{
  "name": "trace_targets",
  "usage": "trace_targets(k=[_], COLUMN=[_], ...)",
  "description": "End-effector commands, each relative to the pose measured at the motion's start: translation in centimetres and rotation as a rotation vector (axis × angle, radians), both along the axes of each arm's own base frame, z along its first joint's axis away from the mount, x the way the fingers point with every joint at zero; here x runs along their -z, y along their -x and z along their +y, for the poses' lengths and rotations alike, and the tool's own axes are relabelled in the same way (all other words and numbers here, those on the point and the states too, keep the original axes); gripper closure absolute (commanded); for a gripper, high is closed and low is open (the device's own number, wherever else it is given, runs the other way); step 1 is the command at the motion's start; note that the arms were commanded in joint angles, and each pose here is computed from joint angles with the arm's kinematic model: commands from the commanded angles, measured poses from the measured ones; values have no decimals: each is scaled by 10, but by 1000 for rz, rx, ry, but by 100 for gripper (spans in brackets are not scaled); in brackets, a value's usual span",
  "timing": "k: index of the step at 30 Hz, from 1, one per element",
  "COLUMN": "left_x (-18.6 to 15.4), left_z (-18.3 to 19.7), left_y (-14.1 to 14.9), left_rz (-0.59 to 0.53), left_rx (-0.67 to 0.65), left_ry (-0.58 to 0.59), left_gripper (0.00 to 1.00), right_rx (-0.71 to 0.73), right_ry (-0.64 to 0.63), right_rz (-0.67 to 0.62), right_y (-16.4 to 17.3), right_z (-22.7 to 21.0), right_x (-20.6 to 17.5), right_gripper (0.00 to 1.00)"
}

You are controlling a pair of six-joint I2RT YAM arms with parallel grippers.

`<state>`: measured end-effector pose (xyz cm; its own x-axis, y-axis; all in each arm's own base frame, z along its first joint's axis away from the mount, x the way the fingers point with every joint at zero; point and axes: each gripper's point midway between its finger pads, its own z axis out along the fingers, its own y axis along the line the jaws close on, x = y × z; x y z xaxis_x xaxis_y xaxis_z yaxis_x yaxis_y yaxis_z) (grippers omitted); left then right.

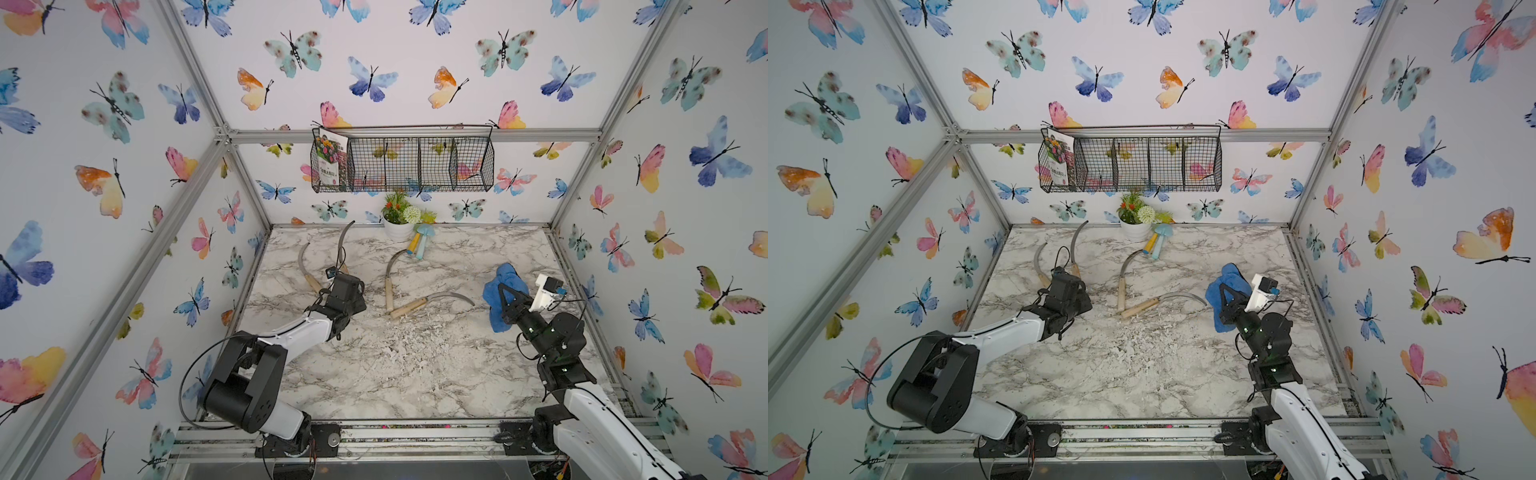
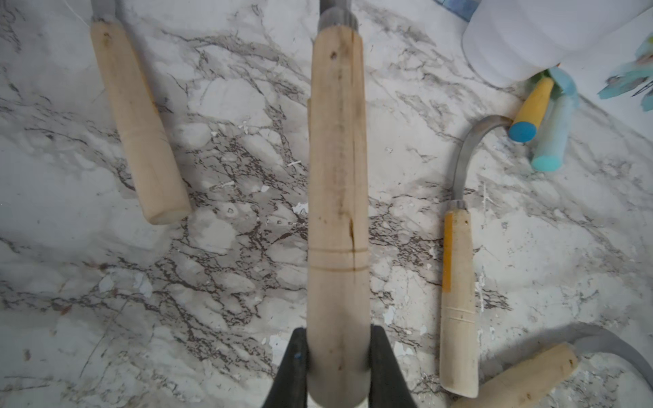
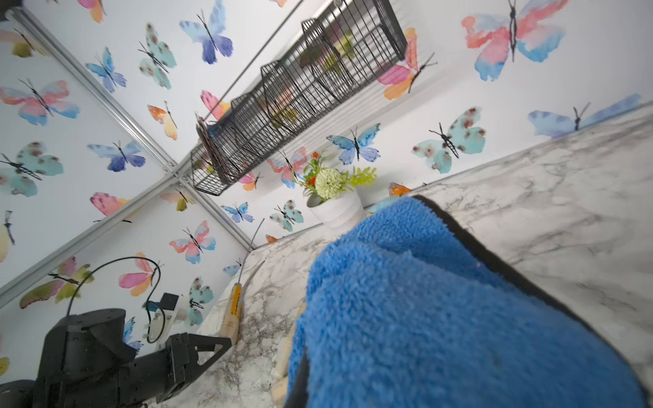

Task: Wipe small sickles with rags
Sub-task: Place the small sickle at the center of the board.

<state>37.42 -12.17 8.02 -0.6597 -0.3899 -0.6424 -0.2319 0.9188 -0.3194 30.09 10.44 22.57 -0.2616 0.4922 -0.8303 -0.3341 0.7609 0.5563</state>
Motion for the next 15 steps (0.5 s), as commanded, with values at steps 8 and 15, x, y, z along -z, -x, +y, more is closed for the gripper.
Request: trace_targets(k=[8,15], left_x=[74,75], left_z=[19,22], left_y=[-15,-26], left_rz=[328,343], left_rx=[-7,-26], left_ry=[-91,-133], left_gripper=[100,100], right_rx=[40,68], right_ry=[77,83], right_rz=[88,74], right_y=[-2,3], right_z=[-8,-14], right_x=[33,32], right_gripper=[98,98])
